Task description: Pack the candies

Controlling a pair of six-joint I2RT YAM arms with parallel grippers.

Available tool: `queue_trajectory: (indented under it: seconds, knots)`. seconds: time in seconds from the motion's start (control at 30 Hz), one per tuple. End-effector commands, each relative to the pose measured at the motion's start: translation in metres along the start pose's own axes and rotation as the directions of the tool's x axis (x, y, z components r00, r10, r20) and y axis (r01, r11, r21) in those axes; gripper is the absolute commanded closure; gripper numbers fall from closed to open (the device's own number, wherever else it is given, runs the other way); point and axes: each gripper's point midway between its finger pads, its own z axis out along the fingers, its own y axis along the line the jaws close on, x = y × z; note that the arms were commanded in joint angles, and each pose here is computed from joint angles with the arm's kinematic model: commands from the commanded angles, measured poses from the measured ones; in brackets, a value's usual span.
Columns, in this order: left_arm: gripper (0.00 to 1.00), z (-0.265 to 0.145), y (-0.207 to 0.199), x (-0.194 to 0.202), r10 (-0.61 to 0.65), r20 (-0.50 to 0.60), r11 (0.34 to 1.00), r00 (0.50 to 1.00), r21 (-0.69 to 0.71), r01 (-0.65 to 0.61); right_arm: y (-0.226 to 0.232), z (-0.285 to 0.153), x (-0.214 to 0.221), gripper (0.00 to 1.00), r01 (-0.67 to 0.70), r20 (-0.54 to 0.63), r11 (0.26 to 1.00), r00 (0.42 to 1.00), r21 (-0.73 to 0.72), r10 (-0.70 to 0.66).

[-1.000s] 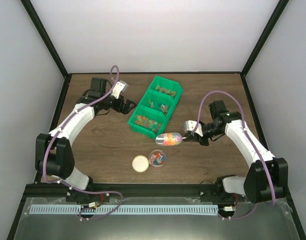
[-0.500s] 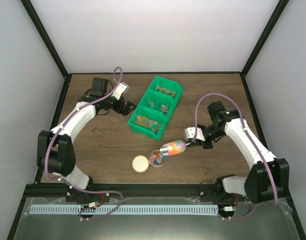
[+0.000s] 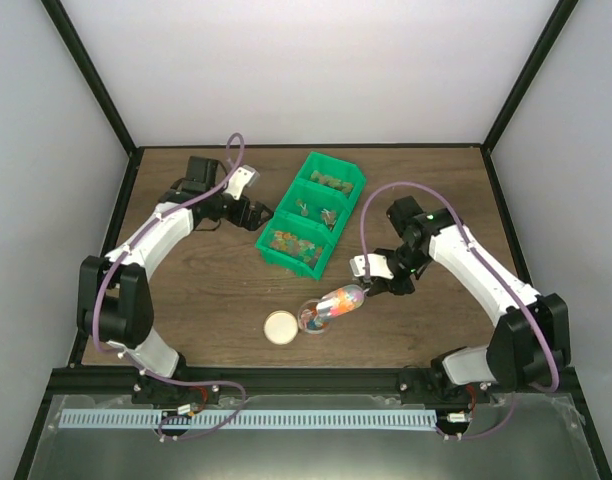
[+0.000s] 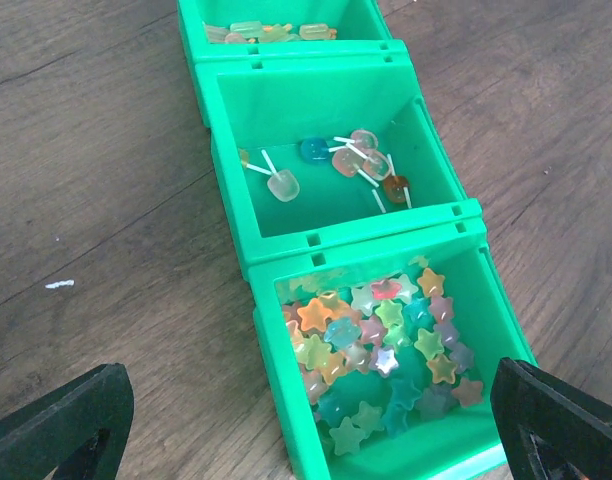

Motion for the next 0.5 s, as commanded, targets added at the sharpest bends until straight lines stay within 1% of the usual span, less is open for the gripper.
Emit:
queue_trajectory:
  seconds: [0.0, 0.2, 0.47]
  knots:
    - [0.00, -0.0017, 0.0017, -0.0116, -0.012, 0.031, 1.000, 0.999, 0.007, 0.012, -0.0048, -0.0036, -0.0103, 0.99, -0.031, -0.048, 0.999, 0.998, -0.011, 0.030]
    - [0.00, -0.0003, 0.0013, -0.0148, -0.032, 0.045, 0.999, 0.998, 0.018, 0.031, -0.0016, 0.0025, -0.0155, 0.99, -0.044, -0.106, 0.998, 0.994, -0.046, 0.039]
    - [0.00, 0.0030, -0.0004, -0.0148, -0.067, 0.045, 0.997, 0.997, 0.047, 0.065, -0.0002, 0.0049, -0.0129, 0.99, -0.060, -0.183, 0.997, 0.982, -0.039, 0.052]
